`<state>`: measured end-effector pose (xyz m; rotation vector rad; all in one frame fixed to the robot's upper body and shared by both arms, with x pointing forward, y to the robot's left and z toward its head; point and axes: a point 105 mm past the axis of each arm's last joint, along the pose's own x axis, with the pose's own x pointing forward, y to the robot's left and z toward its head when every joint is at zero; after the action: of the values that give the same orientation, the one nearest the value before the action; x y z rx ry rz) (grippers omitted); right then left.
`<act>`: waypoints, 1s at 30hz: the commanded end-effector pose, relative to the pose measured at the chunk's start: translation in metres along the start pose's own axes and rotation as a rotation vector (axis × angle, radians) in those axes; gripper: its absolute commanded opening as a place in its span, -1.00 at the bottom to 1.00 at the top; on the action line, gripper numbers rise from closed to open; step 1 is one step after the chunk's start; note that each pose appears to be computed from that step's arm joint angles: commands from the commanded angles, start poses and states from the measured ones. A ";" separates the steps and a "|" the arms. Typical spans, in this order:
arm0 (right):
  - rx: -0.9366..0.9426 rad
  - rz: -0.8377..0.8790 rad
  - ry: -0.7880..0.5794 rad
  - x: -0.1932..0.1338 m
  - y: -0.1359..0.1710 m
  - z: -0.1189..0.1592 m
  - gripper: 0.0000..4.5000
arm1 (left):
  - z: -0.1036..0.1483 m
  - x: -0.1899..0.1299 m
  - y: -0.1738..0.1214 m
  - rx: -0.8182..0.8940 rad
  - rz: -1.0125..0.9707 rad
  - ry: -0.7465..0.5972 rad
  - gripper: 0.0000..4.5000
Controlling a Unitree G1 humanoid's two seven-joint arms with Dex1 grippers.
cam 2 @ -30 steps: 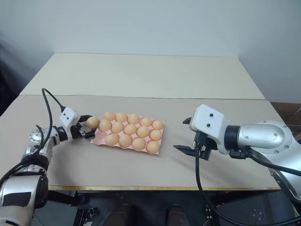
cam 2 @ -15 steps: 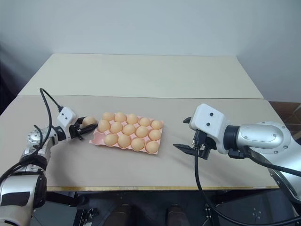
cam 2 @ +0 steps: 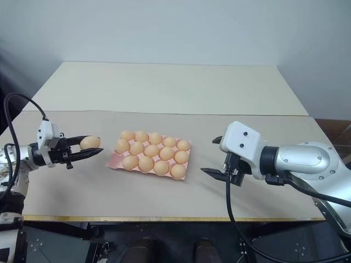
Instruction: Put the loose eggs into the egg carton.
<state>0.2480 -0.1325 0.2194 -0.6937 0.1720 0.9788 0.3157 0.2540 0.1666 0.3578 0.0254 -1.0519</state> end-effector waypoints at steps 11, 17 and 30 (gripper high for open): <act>-0.036 -0.074 -0.040 -0.005 -0.002 0.009 1.00 | 0.014 0.030 -0.014 0.039 -0.098 -0.039 -0.17; -0.034 -0.088 -0.031 -0.007 -0.002 0.008 1.00 | 0.014 0.031 -0.008 0.034 -0.093 -0.060 0.52; -0.032 -0.092 -0.030 -0.009 -0.004 0.008 1.00 | 0.046 0.009 0.000 0.052 -0.040 -0.164 0.98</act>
<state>0.2466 -0.1335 0.2208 -0.6831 0.1336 0.9270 0.3195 0.2245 0.1871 0.2901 -0.0870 -1.1426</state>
